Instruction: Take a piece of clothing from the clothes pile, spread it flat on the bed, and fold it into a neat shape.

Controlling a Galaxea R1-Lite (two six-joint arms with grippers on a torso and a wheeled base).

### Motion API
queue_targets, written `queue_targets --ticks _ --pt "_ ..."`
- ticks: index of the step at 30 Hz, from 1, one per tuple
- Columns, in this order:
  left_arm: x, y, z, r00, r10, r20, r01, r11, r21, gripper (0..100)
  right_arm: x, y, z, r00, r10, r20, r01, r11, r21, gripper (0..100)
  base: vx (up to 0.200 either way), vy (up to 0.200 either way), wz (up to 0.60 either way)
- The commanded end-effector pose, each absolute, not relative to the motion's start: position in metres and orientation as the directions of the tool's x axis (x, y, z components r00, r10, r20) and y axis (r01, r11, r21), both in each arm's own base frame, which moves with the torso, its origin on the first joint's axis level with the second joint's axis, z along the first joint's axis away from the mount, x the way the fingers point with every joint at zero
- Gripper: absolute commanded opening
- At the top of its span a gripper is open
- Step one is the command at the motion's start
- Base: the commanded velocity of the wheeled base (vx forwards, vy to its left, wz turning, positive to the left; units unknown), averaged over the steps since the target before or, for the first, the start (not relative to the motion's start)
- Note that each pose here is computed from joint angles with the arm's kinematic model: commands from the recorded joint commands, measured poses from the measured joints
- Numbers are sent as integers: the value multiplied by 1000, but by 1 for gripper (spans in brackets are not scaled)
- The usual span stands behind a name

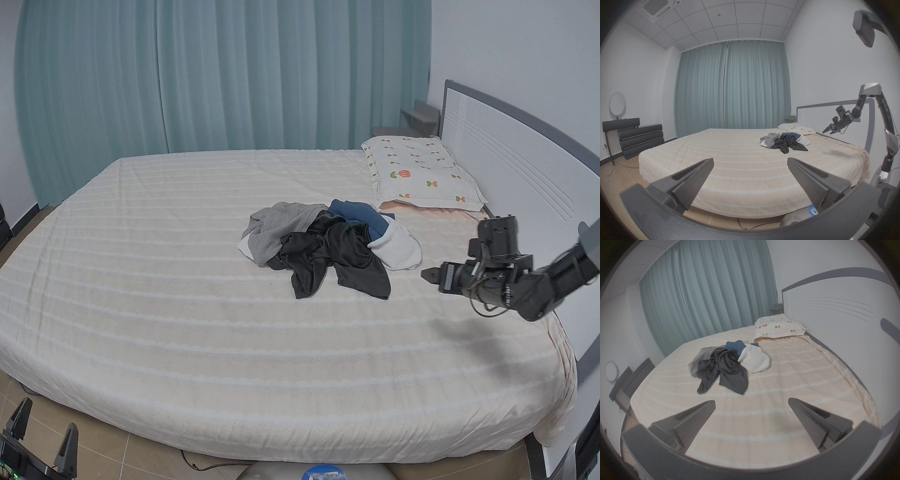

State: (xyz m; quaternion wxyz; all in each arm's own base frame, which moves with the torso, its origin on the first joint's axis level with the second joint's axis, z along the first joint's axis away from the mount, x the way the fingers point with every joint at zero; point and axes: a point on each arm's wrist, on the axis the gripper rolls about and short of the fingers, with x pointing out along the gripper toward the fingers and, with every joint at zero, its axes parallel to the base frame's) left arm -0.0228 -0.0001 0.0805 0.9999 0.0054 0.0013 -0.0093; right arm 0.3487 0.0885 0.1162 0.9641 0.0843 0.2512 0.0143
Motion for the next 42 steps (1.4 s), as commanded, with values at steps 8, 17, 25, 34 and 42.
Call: queue_targets --ticks 8,17,25,34,42 --pt "-23 0 75 1000 -18 -3 18 1000 11 100 446 153 3 845 24 -534 82 981 173 100 0 0 0" --pt "-23 0 75 1000 -18 -3 18 1000 11 100 469 188 -12 848 42 -528 52 986 161 100 0 0 0" --pt "-23 0 75 1000 -18 -3 18 1000 11 100 487 188 -26 857 -2 -515 90 985 147 100 0 0 0" --pt "-23 0 75 1000 -18 -3 18 1000 11 100 498 183 -31 855 -25 -519 114 983 142 100 0 0 0" --pt "-23 0 75 1000 -18 -3 18 1000 11 100 504 185 -37 863 -23 -505 117 981 155 0 0 0 0"
